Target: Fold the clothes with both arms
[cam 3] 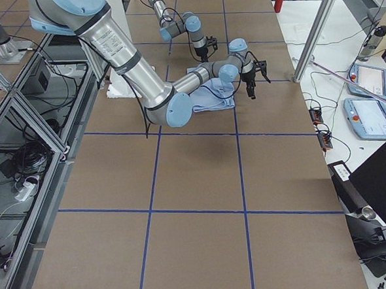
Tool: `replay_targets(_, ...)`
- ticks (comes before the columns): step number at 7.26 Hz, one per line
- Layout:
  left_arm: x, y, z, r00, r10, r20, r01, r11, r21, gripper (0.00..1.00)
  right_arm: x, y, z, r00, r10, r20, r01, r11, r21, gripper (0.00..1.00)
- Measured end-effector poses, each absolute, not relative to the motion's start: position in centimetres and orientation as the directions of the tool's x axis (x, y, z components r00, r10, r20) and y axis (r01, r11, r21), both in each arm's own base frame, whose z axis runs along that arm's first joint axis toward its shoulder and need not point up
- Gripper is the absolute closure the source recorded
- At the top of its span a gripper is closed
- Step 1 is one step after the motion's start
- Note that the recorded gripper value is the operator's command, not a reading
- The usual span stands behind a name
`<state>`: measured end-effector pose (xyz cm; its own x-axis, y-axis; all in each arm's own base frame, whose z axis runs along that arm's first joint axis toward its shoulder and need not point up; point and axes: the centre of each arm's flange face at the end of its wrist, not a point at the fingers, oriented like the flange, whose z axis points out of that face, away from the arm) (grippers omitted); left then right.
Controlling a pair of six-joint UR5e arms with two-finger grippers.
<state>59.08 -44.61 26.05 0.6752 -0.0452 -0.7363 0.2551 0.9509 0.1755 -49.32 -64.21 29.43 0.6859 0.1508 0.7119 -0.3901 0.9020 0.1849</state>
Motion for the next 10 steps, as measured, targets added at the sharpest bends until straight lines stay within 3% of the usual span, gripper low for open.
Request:
replay_targets(3,59.8,-53.2,26.8,0.689,-0.073,-0.721,0.311,0.928,0.204,0.00,-49.3,-64.2,29.6,0.686,0.150,0.712,-0.389,0.902,0.185,0.00)
replay_targets(6,53.9,-62.5,29.2,0.716,-0.016,-0.698,0.317,0.898,0.305,0.00,-48.9,-63.8,28.9,0.670,0.140,0.729,-0.395,0.899,0.190,0.00)
replay_targets(10,49.1,-61.3,26.1,0.637,0.066,-0.768,0.274,0.912,0.306,0.00,-49.2,-62.3,27.9,0.646,0.127,0.752,-0.365,0.917,0.159,0.00)
